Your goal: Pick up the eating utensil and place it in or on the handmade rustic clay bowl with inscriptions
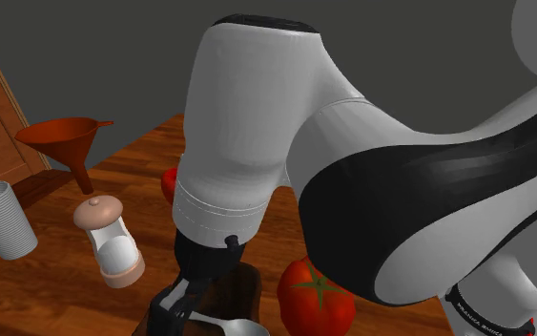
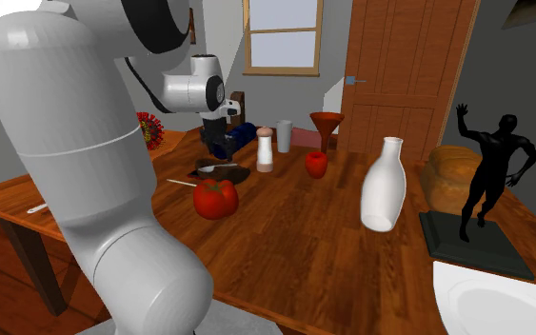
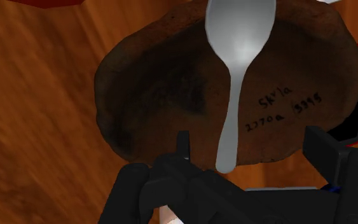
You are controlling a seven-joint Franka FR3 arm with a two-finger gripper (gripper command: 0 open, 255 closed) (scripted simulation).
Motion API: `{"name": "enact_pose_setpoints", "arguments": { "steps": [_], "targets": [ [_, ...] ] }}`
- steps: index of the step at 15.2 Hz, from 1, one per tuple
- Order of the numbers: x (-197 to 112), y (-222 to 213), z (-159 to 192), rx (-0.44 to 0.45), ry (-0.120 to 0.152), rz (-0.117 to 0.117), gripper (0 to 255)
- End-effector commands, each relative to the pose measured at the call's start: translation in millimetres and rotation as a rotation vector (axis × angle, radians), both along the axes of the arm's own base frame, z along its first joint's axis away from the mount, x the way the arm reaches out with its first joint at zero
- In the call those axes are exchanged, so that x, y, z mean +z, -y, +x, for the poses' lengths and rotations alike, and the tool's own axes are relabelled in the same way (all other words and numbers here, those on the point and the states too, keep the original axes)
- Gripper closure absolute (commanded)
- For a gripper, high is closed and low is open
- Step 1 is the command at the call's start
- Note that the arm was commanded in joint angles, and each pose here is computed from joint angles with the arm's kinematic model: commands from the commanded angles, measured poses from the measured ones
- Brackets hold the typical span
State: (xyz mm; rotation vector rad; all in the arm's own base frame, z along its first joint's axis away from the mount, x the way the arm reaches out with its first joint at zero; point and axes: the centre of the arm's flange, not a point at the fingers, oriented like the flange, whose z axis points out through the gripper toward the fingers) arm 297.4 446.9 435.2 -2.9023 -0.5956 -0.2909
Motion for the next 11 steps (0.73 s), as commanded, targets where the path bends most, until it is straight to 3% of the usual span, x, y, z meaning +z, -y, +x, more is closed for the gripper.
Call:
{"name": "enact_pose_setpoints", "arguments": {
  "steps": [1, 3, 7, 11],
  "targets": [
    [0.0, 0.0, 0.0, 0.0, 0.0, 0.0, 0],
    [0.0, 0.0, 0.0, 0.0, 0.0, 0.0, 0],
    [48.4, 9.9, -7.8, 0.0, 0.0, 0.0, 0],
    [48.4, 9.9, -7.8, 0.0, 0.0, 0.0, 0]
  ]
}}
